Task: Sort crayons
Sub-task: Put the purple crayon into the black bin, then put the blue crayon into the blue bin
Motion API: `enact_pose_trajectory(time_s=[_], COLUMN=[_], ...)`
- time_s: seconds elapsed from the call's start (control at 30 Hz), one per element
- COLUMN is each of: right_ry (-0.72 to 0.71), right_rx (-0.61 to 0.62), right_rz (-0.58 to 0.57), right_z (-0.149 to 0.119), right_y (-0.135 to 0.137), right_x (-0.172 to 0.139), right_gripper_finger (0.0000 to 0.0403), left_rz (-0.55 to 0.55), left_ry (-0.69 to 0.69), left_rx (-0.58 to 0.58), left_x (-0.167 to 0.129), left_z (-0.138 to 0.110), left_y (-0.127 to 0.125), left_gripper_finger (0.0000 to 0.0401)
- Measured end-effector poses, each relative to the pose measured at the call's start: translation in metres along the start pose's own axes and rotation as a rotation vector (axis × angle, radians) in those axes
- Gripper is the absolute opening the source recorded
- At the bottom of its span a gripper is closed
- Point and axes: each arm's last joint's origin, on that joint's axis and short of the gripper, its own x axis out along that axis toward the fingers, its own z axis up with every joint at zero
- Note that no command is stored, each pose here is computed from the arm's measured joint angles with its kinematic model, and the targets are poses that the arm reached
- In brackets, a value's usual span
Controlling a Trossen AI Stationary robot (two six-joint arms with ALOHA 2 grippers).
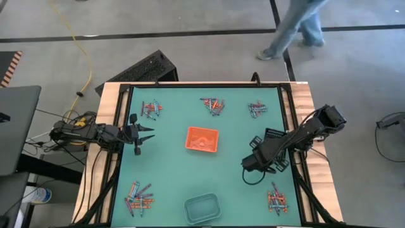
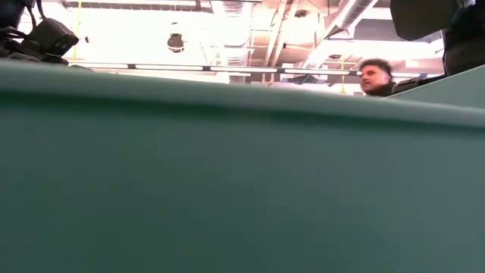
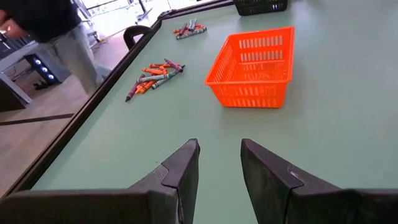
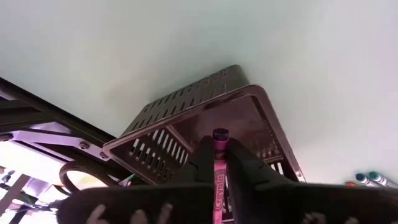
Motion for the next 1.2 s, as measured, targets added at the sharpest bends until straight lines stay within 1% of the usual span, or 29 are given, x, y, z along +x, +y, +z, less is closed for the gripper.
enact_pose_trajectory(time_s=[0.17, 0.33, 0.47, 0.6, 0.8, 0.97, 1.1, 1.2], right_ry=[0.000, 0.009, 0.030, 0.012, -0.100, -0.269, -0.435, -0.530], right_rx=[0.010, 0.060, 0.114, 0.169, 0.309, 0.419, 0.458, 0.466], right_rz=[0.001, 0.004, -0.026, -0.074, -0.147, -0.175, -0.231, -0.261], right_z=[-0.001, -0.002, -0.007, -0.013, -0.020, -0.019, -0.011, -0.004], right_y=[-0.001, -0.004, -0.005, -0.005, -0.006, -0.008, -0.013, -0.017], right_x=[0.000, 0.001, -0.001, -0.007, -0.028, -0.042, -0.051, -0.056], right_gripper_finger=[0.0073, 0.0103, 0.0116, 0.0118, 0.0118, 0.0118, 0.0118, 0.0118], left_rz=[0.000, 0.000, 0.000, 0.000, 0.000, 0.000, 0.000, 0.000], left_ry=[0.000, 0.000, 0.000, 0.000, 0.000, 0.000, 0.000, 0.000], left_rx=[0.000, 0.000, 0.000, 0.000, 0.000, 0.000, 0.000, 0.000], left_x=[0.000, 0.000, 0.000, 0.000, 0.000, 0.000, 0.000, 0.000], left_z=[0.000, 0.000, 0.000, 0.000, 0.000, 0.000, 0.000, 0.000], left_y=[0.000, 0.000, 0.000, 0.000, 0.000, 0.000, 0.000, 0.000], left_gripper_finger=[0.0110, 0.0110, 0.0110, 0.0110, 0.0110, 0.0110, 0.0110, 0.0110])
